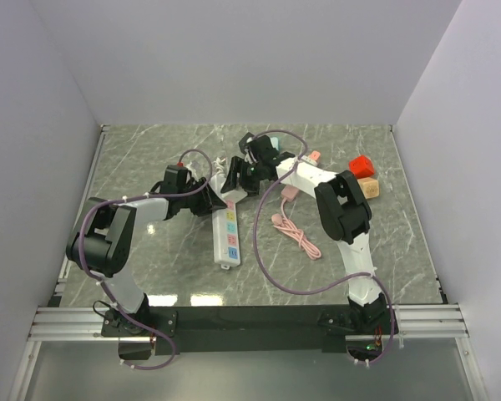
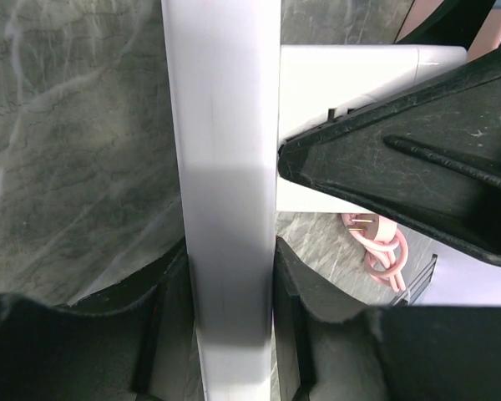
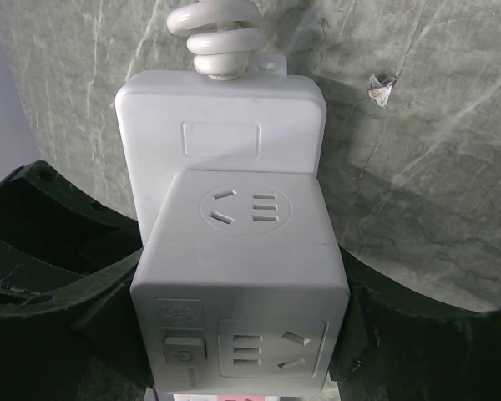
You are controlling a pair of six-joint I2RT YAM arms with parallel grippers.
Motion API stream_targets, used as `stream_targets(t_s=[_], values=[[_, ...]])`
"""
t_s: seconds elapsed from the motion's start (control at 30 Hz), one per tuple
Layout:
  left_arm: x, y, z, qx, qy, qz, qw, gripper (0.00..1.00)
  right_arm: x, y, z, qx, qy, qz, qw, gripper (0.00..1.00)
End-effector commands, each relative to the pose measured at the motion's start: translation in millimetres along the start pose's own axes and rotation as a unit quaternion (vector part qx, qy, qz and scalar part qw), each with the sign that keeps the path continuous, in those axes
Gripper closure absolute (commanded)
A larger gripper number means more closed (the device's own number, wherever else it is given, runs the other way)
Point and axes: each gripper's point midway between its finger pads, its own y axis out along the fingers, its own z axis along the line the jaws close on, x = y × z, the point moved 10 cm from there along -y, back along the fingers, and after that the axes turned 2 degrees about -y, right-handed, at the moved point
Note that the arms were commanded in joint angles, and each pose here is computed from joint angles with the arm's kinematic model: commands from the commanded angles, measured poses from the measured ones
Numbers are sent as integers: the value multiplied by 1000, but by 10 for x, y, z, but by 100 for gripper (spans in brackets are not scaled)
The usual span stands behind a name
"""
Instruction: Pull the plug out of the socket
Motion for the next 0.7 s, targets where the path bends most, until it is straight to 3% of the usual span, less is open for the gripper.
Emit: stream_targets(t_s=[0.0, 0.27, 0.5, 0.67], values=[[-114, 40, 281, 96, -8, -4, 995, 100, 72, -255, 406, 43, -18, -10, 999, 100], [-162, 19, 478, 156, -18, -9, 988, 99, 179, -574, 189, 73, -40, 7, 997, 100], [-148, 49, 548, 159, -24, -1, 987, 99, 346, -773, -48, 93, -44, 24, 994, 100], [-129, 62, 541, 159, -22, 1, 987, 99, 302, -816, -38, 84, -10, -21, 996, 100]])
